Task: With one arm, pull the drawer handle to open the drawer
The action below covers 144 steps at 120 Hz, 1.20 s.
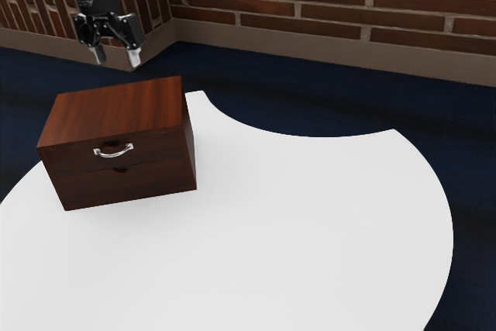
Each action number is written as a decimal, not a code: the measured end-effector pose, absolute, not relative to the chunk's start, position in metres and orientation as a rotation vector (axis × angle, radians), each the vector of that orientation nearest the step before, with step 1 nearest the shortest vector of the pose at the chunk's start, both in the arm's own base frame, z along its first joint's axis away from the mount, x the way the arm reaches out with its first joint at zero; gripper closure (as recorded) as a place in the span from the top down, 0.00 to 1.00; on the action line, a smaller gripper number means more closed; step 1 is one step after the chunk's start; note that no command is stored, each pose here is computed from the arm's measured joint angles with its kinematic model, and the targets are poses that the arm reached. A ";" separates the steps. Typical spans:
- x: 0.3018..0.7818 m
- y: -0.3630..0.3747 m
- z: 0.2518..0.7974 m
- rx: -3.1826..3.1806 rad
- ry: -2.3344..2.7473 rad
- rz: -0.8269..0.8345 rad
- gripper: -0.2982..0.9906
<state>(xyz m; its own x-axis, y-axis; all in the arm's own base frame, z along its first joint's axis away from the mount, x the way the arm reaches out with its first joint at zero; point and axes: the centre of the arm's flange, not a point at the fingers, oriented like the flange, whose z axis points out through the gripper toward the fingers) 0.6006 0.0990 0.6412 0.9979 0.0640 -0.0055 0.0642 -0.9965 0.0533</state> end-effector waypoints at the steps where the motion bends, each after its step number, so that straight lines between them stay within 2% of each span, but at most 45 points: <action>1: 0.601 0.099 0.641 3.087 0.099 -0.006 0.77; 52: 0.601 0.098 0.644 3.088 0.085 0.004 0.77; 56: 0.597 0.098 0.656 3.091 0.085 0.032 0.77; 66: 0.566 0.075 0.731 3.106 0.048 0.223 0.77; 78: 0.560 0.026 0.746 3.103 -0.078 0.248 0.77; 96: 0.584 0.052 0.691 3.147 -0.010 0.119 0.77; 119: 0.632 0.096 0.582 3.166 0.067 -0.055 0.77; 131: 0.640 0.097 0.565 3.175 0.039 -0.042 0.77; 144: 0.645 0.071 0.567 3.168 -0.230 -0.001 0.77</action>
<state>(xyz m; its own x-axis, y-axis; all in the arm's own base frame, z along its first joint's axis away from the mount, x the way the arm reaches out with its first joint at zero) 0.6450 0.0715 0.5673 0.9895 -0.1447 -0.0032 -0.1447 -0.9889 -0.0347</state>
